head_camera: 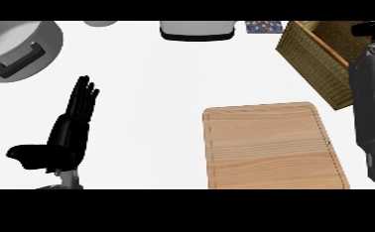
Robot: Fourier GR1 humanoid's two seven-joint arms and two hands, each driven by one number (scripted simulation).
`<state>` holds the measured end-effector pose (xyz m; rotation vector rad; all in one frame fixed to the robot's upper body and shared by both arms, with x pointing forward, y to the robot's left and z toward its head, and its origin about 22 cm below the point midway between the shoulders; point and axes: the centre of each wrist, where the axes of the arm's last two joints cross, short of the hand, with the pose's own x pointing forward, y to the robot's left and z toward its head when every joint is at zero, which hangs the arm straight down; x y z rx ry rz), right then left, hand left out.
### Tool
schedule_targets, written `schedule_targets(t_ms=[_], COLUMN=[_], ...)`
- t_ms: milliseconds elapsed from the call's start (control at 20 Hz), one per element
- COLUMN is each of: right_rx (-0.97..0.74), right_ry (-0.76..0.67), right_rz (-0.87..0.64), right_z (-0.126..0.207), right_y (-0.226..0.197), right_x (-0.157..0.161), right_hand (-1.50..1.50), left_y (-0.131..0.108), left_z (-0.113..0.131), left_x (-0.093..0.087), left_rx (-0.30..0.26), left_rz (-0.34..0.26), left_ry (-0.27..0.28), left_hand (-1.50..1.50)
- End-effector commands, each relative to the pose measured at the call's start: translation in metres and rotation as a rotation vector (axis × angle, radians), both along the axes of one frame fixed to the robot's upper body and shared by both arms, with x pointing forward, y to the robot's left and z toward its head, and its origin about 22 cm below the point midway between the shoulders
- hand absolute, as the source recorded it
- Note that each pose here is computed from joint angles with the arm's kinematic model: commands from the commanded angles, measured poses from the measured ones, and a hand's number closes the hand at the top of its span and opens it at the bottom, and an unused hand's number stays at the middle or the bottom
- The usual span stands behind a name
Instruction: Pick the eggplant from the cutting board and place it in the basket
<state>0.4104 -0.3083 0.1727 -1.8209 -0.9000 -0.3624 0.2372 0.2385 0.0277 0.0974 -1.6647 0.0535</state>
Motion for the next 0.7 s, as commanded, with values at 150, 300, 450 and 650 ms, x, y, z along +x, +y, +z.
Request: schedule_targets(t_ms=[150, 300, 450, 650], right_rx=[0.084, 0.067, 0.049, 0.060], right_ry=[-0.217, -0.270, -0.231, -0.341], right_rz=[-0.118, -0.105, -0.055, 0.014], right_z=[0.038, 0.050, 0.046, 0.055], right_y=[0.005, 0.005, 0.016, 0.018], right_x=[-0.037, -0.068, -0.111, -0.158], right_hand=[-1.50, -1.50, -1.50, -1.50], left_y=[-0.002, 0.019, 0.003, 0.005], left_z=[-0.006, -0.003, 0.005, 0.003], left_x=[0.006, 0.007, 0.001, -0.008], left_rx=[-0.011, 0.000, -0.002, -0.009], left_rz=[0.023, 0.020, 0.014, 0.018], left_ry=[0.021, -0.010, 0.000, 0.017], left_hand=[0.00, 0.00, 0.00, 0.00])
